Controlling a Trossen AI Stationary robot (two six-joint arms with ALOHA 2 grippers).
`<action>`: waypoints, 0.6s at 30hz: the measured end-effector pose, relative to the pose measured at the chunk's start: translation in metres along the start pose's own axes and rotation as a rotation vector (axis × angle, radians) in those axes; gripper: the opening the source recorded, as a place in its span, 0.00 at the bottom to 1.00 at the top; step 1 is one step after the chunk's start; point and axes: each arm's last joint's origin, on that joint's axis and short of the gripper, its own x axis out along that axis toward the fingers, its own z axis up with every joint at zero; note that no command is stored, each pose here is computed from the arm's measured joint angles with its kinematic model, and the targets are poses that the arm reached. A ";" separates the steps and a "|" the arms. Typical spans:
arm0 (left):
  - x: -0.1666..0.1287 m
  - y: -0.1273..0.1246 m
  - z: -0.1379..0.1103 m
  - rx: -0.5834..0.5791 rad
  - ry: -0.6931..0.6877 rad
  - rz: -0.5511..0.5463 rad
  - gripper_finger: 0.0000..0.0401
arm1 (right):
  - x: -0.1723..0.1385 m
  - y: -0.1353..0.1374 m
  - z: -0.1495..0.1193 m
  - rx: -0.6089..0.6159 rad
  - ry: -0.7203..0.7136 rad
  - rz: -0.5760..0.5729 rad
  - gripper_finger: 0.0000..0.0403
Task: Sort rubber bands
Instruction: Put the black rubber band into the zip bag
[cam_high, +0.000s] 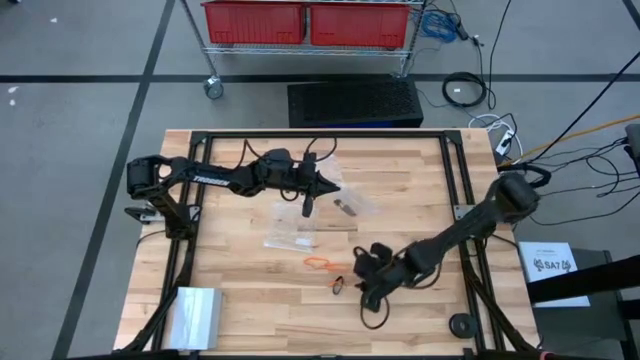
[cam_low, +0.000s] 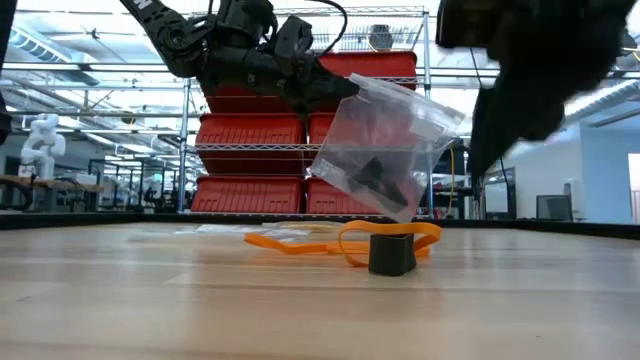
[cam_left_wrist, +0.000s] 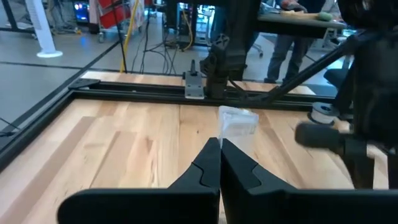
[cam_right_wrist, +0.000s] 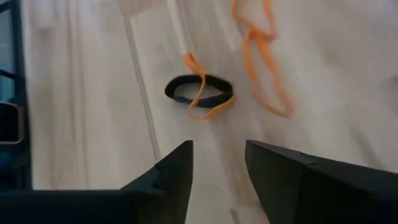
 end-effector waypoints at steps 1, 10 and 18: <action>0.000 0.000 0.000 0.001 0.001 -0.001 0.00 | 0.008 0.001 -0.002 0.013 0.002 -0.001 0.36; 0.000 -0.001 -0.002 0.012 0.024 -0.008 0.00 | 0.049 0.010 -0.007 0.073 -0.051 0.056 0.56; 0.001 -0.004 -0.003 0.013 0.025 -0.017 0.00 | 0.055 0.005 -0.009 0.090 -0.049 0.004 0.35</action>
